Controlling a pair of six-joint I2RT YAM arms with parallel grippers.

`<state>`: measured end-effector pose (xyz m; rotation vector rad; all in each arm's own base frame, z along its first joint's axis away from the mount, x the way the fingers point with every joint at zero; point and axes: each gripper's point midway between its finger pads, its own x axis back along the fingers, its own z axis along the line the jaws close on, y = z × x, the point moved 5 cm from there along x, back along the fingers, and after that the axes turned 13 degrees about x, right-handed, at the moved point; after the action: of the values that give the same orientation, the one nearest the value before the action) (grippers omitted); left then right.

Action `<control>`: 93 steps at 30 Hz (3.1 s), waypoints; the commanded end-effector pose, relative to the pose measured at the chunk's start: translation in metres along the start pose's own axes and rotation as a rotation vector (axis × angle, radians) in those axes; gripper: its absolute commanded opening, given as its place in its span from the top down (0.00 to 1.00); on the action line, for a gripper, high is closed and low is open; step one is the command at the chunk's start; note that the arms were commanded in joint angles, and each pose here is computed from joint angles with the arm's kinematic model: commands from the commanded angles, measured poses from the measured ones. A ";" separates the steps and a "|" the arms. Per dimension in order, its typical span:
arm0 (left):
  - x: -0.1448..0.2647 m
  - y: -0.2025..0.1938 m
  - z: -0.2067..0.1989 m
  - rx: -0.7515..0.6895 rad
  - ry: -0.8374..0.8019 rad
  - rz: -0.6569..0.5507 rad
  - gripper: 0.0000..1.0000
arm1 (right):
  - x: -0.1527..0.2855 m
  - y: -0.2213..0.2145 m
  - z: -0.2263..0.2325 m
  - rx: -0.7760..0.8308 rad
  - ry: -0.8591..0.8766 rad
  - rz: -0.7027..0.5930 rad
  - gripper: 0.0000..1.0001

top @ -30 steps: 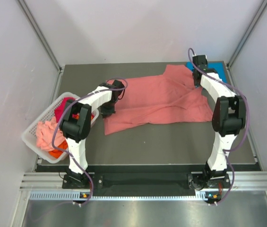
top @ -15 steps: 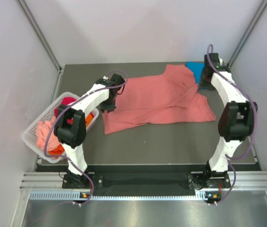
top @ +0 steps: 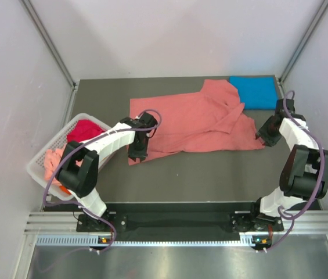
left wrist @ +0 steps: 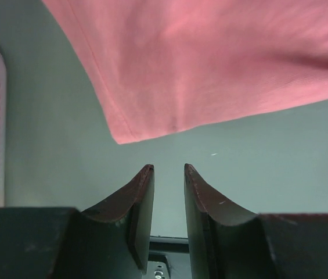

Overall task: Fold and stack the t-shirts
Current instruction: Fold the tshirt

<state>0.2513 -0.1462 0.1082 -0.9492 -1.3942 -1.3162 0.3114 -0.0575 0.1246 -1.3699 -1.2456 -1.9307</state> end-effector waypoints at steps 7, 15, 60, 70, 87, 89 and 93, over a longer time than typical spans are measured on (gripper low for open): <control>-0.024 -0.003 0.014 0.039 0.121 -0.037 0.67 | -0.033 -0.001 -0.004 -0.054 0.004 -0.019 0.60; -0.047 -0.010 0.021 0.019 0.204 0.000 0.66 | -0.062 -0.012 -0.016 -0.061 -0.068 -0.007 0.63; 0.022 -0.044 0.012 0.024 0.126 -0.043 0.70 | 0.017 -0.080 -0.126 -0.391 -0.454 -0.102 1.00; 0.028 0.023 -0.031 -0.076 -0.058 -0.101 0.62 | 0.010 -0.069 -0.126 -0.340 -0.382 -0.092 0.82; -0.052 0.067 -0.033 -0.126 0.117 -0.055 0.65 | 0.051 -0.007 -0.100 -0.297 -0.207 -0.289 0.68; -0.058 0.065 -0.030 -0.117 0.136 -0.037 0.78 | 0.053 -0.003 -0.097 -0.287 -0.199 -0.297 0.67; -0.059 0.065 -0.025 -0.095 0.166 -0.038 1.00 | 0.049 0.006 -0.072 -0.213 -0.072 -0.310 0.65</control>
<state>0.3249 -0.1674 0.0684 -0.9196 -1.2495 -1.4637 0.2325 -0.1244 0.1386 -1.6725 -1.2843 -2.2218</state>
